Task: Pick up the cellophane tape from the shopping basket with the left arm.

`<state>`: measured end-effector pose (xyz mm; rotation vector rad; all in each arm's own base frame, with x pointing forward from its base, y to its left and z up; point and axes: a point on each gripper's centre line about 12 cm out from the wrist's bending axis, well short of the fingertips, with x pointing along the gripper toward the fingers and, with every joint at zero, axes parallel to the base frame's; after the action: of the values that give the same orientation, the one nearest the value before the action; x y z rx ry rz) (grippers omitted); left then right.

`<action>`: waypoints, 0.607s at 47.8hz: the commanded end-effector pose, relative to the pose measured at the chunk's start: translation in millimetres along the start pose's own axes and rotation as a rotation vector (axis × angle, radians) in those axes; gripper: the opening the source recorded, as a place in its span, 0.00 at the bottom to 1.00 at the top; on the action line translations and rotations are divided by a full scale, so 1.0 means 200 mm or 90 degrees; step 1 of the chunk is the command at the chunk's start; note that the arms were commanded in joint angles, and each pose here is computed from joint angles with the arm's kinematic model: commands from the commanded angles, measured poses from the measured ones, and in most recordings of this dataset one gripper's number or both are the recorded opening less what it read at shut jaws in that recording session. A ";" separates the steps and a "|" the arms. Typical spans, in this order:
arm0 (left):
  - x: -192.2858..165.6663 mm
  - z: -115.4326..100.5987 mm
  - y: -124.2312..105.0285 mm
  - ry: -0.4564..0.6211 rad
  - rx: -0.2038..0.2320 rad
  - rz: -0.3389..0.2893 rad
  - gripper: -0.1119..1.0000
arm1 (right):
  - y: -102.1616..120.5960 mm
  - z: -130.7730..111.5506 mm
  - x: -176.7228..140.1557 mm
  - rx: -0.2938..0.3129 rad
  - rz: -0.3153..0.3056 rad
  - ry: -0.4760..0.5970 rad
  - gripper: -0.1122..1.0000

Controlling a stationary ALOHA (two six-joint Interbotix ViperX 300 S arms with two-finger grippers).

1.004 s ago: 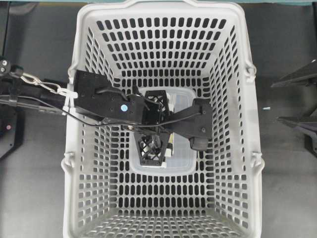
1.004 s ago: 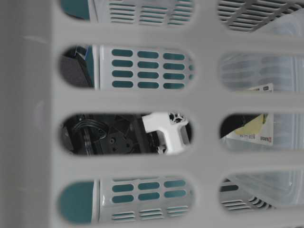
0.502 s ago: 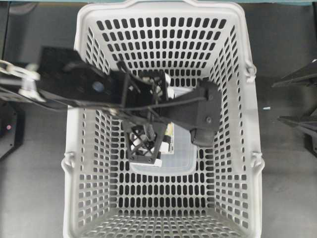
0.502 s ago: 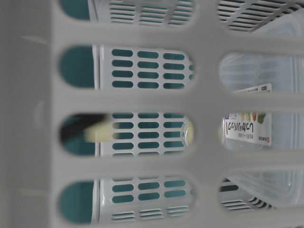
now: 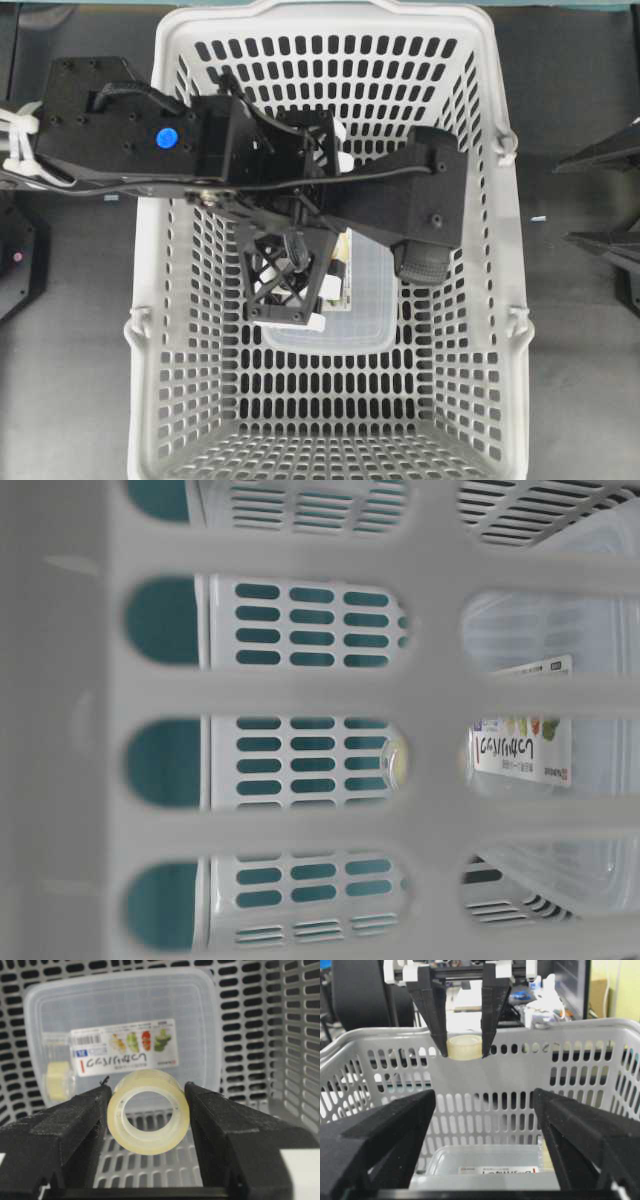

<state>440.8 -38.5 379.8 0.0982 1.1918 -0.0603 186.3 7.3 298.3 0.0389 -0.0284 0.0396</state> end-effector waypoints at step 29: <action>-0.03 0.02 0.00 -0.016 0.003 0.002 0.55 | 0.00 0.04 0.01 0.002 0.002 -0.015 0.79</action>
<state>443.9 -38.1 374.4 0.1008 1.2041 -0.0607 186.2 7.3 297.9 0.0389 -0.0284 0.0396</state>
